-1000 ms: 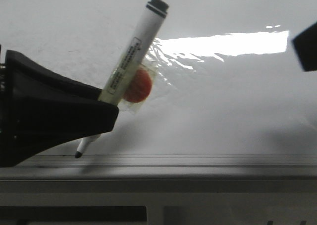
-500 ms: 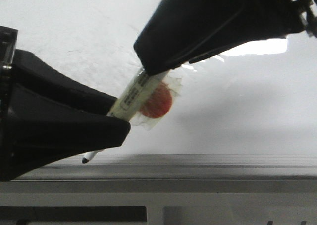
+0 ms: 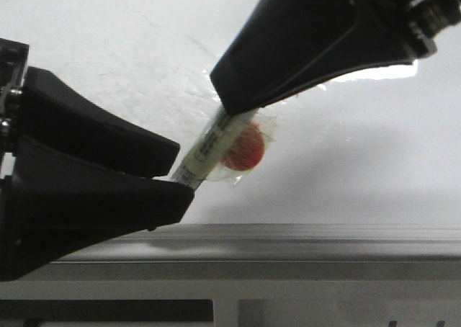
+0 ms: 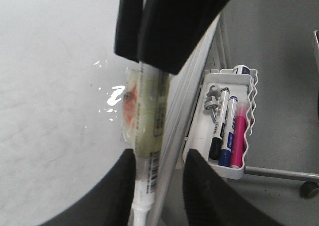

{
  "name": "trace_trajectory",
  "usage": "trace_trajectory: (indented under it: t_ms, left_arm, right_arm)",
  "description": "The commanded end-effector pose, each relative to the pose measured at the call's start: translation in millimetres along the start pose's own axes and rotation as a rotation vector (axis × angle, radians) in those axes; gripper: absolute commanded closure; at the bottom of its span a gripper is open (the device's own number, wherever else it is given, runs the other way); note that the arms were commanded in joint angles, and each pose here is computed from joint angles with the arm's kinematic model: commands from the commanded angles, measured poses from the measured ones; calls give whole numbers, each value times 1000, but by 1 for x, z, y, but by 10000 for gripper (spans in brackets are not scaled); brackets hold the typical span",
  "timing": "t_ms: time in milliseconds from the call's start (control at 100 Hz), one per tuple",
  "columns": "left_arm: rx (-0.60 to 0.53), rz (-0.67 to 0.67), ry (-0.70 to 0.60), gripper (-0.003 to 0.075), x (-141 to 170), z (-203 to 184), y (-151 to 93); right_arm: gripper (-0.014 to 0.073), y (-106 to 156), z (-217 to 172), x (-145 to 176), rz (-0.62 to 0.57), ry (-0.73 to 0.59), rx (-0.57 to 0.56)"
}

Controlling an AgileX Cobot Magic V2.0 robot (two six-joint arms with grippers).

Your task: Write number 8 on whiteboard

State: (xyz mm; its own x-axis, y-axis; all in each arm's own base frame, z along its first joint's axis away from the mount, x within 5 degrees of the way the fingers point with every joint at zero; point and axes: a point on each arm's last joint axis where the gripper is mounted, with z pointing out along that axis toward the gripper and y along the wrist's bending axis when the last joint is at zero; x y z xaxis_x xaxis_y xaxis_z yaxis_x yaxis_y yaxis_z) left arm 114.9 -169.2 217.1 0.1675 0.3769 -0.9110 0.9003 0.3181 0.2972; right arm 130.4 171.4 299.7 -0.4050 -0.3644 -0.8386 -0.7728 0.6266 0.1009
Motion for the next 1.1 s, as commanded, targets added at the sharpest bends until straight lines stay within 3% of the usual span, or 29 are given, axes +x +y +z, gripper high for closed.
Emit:
trace_trajectory:
  t_ms: [0, 210, 410, 770, 970, 1090]
  left_arm:
    - [-17, -13, -129, 477, -20, -3, 4]
    - [-110, -72, -113, 477, -31, -30, 10]
    - [-228, -129, -184, 476, -46, -70, 14]
    - [-257, -129, -167, 435, -46, -81, 14]
    - [-257, -131, -167, 436, -46, -81, 14]
    - [-257, -131, -167, 436, -46, -81, 14]
  right_arm:
    - [666, 0, -6, -16, -15, -101, 3]
    - [665, 1, -15, -19, -3, -102, -2]
    - [645, 0, -39, -46, 11, -181, 8]
    - [645, -46, -56, -92, 105, -279, 205]
    - [645, -55, -23, -84, 125, -131, 207]
    - [644, -55, -25, -78, 99, -60, 221]
